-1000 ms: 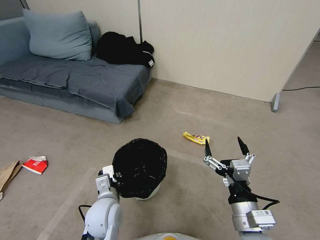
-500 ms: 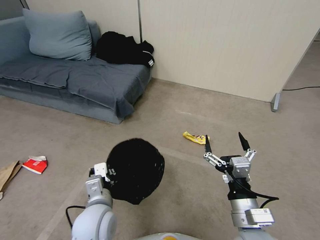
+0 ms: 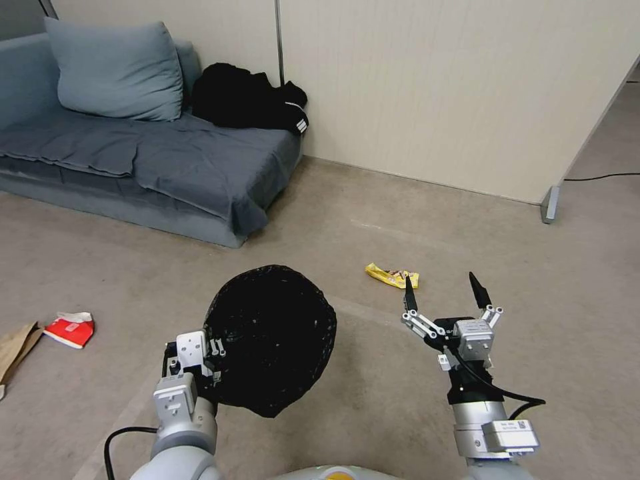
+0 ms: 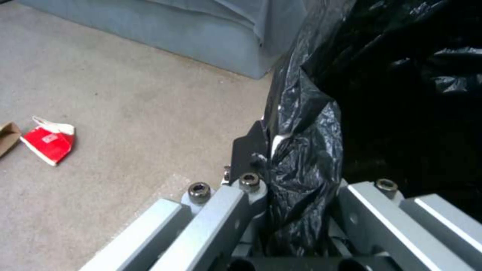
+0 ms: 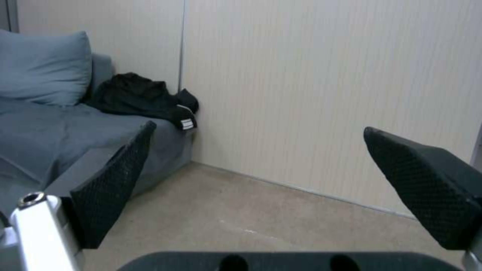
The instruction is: Pick up the trash bin, then pick up the garbage from the floor and place it into the trash bin.
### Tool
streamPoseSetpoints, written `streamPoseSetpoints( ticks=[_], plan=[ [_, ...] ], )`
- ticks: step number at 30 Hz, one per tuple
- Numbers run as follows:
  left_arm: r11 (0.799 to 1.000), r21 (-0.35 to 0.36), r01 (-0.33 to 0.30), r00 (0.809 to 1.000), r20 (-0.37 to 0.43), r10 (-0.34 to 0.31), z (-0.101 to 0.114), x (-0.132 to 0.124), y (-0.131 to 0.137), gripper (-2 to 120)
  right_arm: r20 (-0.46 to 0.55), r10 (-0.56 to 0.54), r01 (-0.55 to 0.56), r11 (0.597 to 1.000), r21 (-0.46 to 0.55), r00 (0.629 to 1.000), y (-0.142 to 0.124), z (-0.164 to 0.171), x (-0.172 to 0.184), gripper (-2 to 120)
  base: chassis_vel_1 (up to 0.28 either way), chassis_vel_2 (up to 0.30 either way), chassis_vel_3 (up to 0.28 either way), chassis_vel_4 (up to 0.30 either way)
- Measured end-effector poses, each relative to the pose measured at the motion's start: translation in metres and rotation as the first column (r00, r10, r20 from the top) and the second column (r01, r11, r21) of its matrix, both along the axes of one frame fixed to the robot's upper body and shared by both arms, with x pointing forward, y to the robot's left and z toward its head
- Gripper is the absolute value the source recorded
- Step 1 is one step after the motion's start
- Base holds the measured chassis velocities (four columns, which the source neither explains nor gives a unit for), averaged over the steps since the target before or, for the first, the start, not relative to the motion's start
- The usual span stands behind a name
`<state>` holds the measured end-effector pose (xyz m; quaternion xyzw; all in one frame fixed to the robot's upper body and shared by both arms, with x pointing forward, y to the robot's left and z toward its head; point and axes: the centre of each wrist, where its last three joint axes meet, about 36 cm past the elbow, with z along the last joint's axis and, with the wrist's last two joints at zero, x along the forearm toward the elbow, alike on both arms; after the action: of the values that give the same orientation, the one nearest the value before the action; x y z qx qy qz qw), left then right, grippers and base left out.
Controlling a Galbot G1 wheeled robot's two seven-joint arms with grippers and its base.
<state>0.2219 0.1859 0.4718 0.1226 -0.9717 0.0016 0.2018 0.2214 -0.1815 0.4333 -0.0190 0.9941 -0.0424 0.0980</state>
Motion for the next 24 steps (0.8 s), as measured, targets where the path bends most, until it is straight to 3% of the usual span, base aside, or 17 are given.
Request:
streamPoseSetpoints(
  ticks=[24],
  plan=[
    [1.0, -0.024, 0.008, 1.0, -0.017, -0.009, -0.0097, 0.0027, -0.0075, 3, -0.006, -0.012, 0.012, 1.0, 0.008, 1.0, -0.0026, -0.0027, 0.005, 99, -0.064, 0.061, 0.061, -0.064]
  ],
)
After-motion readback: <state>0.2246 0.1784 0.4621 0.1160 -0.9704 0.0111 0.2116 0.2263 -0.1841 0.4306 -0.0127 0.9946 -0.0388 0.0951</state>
